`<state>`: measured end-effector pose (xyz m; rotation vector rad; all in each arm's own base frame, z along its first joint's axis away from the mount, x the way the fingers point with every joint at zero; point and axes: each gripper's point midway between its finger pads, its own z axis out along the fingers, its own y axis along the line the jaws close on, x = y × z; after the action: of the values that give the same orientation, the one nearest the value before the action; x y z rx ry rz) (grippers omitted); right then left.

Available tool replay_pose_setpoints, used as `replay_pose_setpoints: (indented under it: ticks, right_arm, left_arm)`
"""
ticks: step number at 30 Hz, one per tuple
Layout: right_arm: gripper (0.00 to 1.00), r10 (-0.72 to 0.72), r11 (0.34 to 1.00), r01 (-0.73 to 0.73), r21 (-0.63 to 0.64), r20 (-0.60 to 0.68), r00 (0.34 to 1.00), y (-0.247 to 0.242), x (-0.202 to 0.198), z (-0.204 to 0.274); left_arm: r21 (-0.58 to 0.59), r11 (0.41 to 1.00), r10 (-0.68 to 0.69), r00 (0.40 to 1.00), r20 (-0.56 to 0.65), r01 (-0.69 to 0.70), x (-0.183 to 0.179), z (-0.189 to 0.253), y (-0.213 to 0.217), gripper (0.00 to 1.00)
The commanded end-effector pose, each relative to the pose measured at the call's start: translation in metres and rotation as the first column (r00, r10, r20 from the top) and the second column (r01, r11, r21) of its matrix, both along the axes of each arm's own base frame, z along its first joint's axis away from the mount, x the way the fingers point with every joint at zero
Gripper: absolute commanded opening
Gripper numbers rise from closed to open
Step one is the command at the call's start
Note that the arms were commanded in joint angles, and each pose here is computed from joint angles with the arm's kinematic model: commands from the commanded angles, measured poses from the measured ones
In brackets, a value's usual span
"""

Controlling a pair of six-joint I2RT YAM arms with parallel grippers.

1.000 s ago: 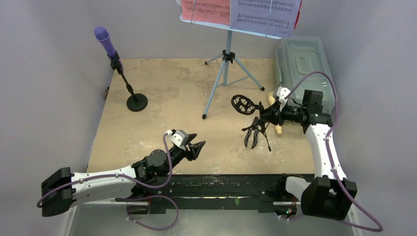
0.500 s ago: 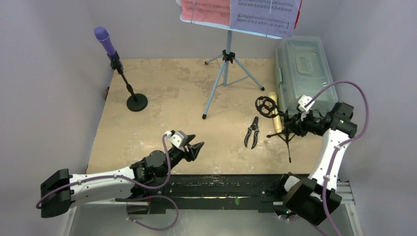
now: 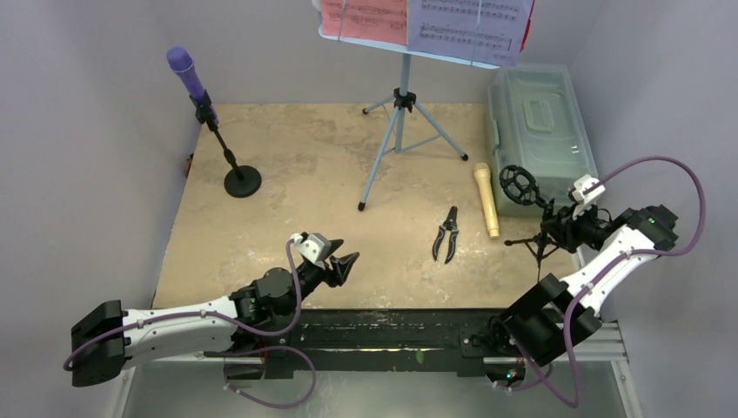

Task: Pack up the instrument practice props
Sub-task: Place the microphone stand at the corner of the board.

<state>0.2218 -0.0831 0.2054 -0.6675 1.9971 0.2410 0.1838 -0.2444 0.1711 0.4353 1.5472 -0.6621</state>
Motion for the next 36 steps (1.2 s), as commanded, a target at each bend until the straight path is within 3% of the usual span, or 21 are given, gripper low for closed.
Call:
replay_pose_setpoints:
  ticks: [1,11,24,36]
  right_arm:
    - [0.0,-0.043,0.999,0.04,0.028,0.132,0.99,-0.025,0.016,0.007]
    - [0.0,0.011,0.998,-0.028,0.056,0.27,0.963,-0.028,0.027,-0.022]
    - [0.05,0.014,0.983,-0.034,0.18,0.111,0.994,-0.052,0.002,-0.092]
    - [0.39,0.09,0.991,-0.099,0.092,0.098,0.991,-0.027,-0.018,-0.105]
  left_arm:
    - [-0.023,1.0,0.011,1.0,0.024,-0.01,0.003,0.008,0.001,0.51]
    - [-0.015,1.0,0.007,1.0,0.028,-0.006,0.004,0.01,-0.004,0.51]
    - [-0.009,1.0,0.006,0.999,0.033,-0.006,0.006,0.012,-0.008,0.51]
    - [-0.01,1.0,-0.005,1.0,0.029,0.005,0.005,0.012,-0.011,0.51]
